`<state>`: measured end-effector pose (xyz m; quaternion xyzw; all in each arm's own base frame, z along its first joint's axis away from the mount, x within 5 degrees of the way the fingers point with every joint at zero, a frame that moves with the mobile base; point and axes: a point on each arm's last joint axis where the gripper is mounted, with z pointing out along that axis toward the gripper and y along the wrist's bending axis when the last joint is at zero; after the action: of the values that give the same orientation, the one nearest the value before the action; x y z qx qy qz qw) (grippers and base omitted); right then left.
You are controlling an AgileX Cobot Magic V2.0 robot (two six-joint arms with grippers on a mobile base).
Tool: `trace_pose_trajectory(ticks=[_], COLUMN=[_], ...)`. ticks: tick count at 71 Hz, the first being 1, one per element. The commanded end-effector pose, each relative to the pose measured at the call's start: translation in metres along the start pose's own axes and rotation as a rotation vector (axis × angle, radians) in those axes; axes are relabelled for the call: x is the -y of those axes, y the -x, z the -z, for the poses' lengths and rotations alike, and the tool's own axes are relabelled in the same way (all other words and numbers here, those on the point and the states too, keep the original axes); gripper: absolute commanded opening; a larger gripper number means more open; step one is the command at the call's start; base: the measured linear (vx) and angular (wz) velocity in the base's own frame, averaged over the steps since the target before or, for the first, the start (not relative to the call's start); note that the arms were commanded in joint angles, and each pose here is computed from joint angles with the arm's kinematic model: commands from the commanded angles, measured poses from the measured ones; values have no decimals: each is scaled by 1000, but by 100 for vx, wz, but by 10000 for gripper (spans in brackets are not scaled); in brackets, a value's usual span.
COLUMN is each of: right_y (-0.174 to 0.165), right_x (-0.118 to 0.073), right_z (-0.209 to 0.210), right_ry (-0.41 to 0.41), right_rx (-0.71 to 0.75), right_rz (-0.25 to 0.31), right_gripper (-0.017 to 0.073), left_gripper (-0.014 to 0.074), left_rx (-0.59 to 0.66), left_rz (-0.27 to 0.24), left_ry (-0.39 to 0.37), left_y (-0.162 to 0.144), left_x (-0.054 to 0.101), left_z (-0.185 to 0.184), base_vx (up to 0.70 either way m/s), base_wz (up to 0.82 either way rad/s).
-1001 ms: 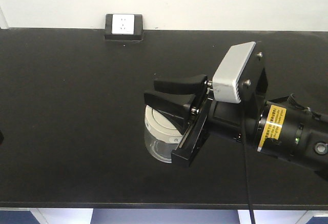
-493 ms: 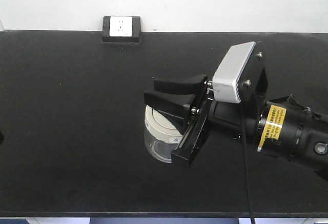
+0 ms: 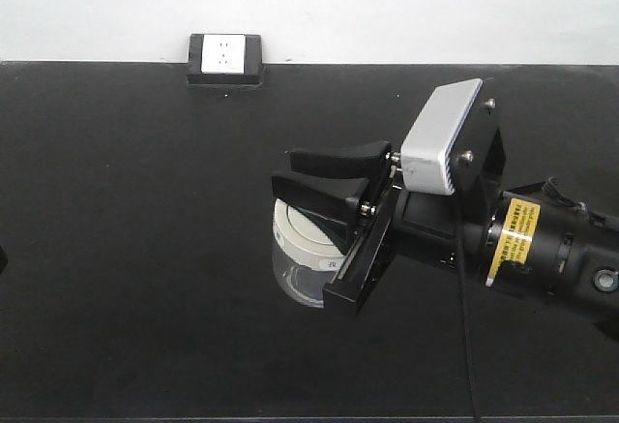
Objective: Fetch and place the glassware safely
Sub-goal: 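Hold the jar above the black worktop while the base approaches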
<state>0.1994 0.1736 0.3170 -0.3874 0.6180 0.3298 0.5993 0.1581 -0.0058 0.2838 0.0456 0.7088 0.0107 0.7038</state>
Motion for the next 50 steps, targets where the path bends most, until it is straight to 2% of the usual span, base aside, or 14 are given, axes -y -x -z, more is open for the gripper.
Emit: trace_pose_trajectory(ticks=[1,50], right_y=[22,22], right_x=[-3,-3], right_z=[5,5], right_ry=[21,21], right_rx=[106,106], right_rz=[-1,-1], right_gripper=[0,0], left_gripper=[-7,-7], left_rx=[99,99], left_rz=[12,12], left_ry=[-3,-3], left_y=[16,16], left_x=[0,0], left_z=[-1,-1], base_vx=[3,2], base_wz=[-1,-1])
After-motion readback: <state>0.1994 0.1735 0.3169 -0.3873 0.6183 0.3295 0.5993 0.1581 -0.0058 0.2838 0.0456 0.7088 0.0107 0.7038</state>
